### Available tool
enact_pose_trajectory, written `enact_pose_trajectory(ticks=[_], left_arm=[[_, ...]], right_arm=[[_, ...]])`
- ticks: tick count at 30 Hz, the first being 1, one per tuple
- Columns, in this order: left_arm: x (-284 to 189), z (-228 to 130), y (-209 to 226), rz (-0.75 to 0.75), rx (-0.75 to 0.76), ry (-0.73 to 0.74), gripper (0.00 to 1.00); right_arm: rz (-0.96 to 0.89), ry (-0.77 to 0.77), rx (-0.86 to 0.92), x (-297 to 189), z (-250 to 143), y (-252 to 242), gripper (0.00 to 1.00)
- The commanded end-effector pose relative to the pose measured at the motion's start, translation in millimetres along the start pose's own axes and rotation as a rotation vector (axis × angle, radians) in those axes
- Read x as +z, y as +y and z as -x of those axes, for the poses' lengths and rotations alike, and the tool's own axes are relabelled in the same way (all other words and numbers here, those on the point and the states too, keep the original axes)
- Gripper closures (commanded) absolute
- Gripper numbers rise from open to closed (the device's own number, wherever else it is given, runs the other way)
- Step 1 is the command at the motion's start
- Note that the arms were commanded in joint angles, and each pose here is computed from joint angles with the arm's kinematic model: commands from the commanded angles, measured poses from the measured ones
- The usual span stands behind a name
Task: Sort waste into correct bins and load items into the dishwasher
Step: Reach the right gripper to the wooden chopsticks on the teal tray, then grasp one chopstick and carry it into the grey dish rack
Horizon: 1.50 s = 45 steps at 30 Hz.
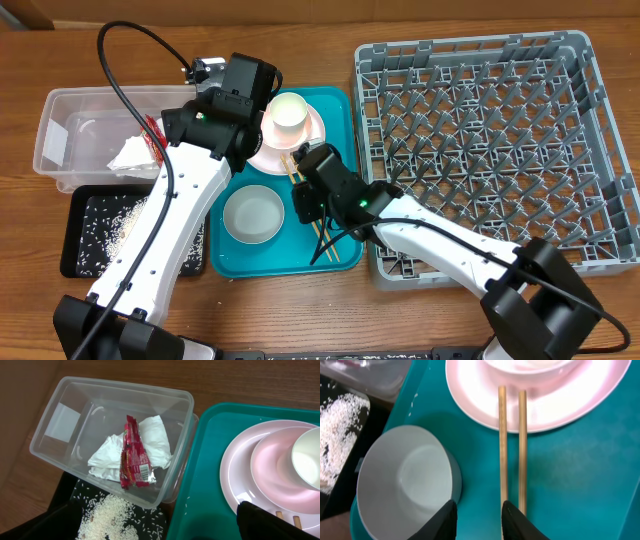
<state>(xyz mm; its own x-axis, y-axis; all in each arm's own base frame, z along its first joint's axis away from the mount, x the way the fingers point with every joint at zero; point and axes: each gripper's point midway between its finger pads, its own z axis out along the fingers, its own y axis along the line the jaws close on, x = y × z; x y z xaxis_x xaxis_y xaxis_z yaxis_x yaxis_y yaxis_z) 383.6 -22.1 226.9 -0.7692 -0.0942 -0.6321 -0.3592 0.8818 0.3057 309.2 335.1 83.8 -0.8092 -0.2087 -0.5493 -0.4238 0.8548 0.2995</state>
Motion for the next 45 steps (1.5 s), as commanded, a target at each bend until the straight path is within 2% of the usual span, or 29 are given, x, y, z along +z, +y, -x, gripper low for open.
enact_pose_trajectory(ticks=[1,35,42,45], left_arm=[[-4,9,4,0.013,-0.011,-0.026,0.00],[-4,9,4,0.013,-0.011,-0.026,0.00],[-4,9,4,0.013,-0.011,-0.026,0.00],[-4,9,4,0.013,-0.011,-0.026,0.00]], right_arm=[[-0.039,0.005,-0.015,12,-6,-6,0.69],[-0.045,0.096,-0.012,56,-38,-16,0.75],[-0.045,0.095,-0.012,56,-38,-16,0.84],[0.014,0.112,-0.009,55,-38,-5,0.87]])
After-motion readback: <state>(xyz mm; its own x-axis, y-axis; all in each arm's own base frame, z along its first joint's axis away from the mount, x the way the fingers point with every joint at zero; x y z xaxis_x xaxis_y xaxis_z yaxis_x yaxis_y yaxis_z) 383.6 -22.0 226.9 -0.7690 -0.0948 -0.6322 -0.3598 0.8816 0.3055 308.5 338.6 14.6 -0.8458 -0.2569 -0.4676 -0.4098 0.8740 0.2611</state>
